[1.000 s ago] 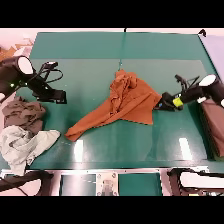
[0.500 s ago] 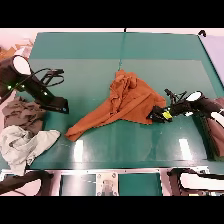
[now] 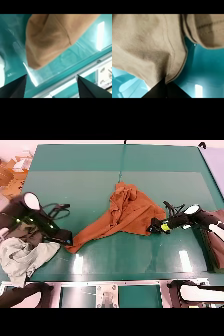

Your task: Fold the shirts.

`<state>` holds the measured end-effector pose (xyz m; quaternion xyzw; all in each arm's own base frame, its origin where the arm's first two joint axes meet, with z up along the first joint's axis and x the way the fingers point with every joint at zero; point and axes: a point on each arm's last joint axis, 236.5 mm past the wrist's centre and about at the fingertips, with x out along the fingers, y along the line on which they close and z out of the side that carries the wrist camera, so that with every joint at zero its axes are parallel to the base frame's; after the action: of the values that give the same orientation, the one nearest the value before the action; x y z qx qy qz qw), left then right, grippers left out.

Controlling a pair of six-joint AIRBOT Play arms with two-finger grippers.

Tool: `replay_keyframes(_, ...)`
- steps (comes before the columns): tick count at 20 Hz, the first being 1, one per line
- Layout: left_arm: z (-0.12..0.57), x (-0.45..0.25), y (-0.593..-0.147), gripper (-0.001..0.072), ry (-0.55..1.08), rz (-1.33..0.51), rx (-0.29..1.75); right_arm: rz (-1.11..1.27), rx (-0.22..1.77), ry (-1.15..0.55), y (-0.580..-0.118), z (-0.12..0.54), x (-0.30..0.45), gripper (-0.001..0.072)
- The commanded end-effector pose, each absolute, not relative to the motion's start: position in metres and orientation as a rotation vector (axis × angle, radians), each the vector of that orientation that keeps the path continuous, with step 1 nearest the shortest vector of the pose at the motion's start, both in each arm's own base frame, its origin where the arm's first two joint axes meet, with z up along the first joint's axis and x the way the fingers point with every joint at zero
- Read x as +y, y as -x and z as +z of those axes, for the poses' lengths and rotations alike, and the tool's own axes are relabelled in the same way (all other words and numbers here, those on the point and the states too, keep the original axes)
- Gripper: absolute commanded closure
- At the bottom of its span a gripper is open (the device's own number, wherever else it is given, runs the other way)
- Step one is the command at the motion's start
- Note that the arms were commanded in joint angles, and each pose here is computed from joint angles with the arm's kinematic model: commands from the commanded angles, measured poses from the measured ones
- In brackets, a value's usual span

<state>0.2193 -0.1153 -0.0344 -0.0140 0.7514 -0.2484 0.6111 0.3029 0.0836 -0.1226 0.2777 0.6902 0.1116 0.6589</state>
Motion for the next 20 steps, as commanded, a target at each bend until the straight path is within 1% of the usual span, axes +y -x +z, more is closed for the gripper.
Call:
replay_keyframes(1,-0.067,-0.127,-0.224,0.0009,0.014,-0.561,1.661,0.253,1.544,-0.653,-0.307,-0.121,0.086,0.0701)
replay_keyframes(3,-0.075,-0.13,-0.24,0.0009,0.013,-0.537,1.586,0.257,1.537,-0.675,-0.31,-0.119,0.089,0.0701)
replay_keyframes(4,-0.075,-0.13,-0.247,0.0142,0.013,-0.527,1.555,0.258,1.535,-0.681,-0.31,-0.118,0.09,0.0701)
replay_keyframes(5,-0.076,-0.13,-0.253,0.0405,0.013,-0.521,1.534,0.258,1.534,-0.684,-0.311,-0.118,0.091,0.0701)
replay_keyframes(6,-0.076,-0.131,-0.254,0.0587,0.015,-0.519,1.526,0.258,1.533,-0.684,-0.311,-0.118,0.091,0.0701)
replay_keyframes(7,-0.075,-0.131,-0.252,0.0682,0.018,-0.523,1.534,0.258,1.533,-0.684,-0.311,-0.118,0.091,0.0701)
replay_keyframes(10,-0.062,-0.133,-0.248,0.0684,0.01,-0.551,1.564,0.294,1.526,-0.678,-0.315,-0.102,0.092,0.0702)
replay_keyframes(11,-0.043,-0.136,-0.259,0.0683,0.001,-0.564,1.519,0.335,1.509,-0.664,-0.32,-0.081,0.095,0.0702)
replay_keyframes(13,0.022,-0.141,-0.302,0.0684,-0.017,-0.574,1.33,0.412,1.415,-0.616,-0.337,-0.018,0.093,0.0702)
replay_keyframes(15,0.116,-0.132,-0.344,0.0684,0.029,-0.541,1.104,0.435,1.204,-0.548,-0.356,0.085,0.082,0.0702)
replay_keyframes(17,0.222,-0.114,-0.371,0.0684,0.138,-0.495,0.88,0.399,0.92,-0.474,-0.356,0.208,0.063,0.0703)
replay_keyframes(18,0.279,-0.107,-0.376,0.0684,0.201,-0.49,0.749,0.368,0.769,-0.438,-0.347,0.269,0.054,0.0702)
replay_keyframes(20,0.392,-0.095,-0.366,0.0683,0.291,-0.492,0.467,0.289,0.478,-0.367,-0.31,0.382,0.04,0.0702)
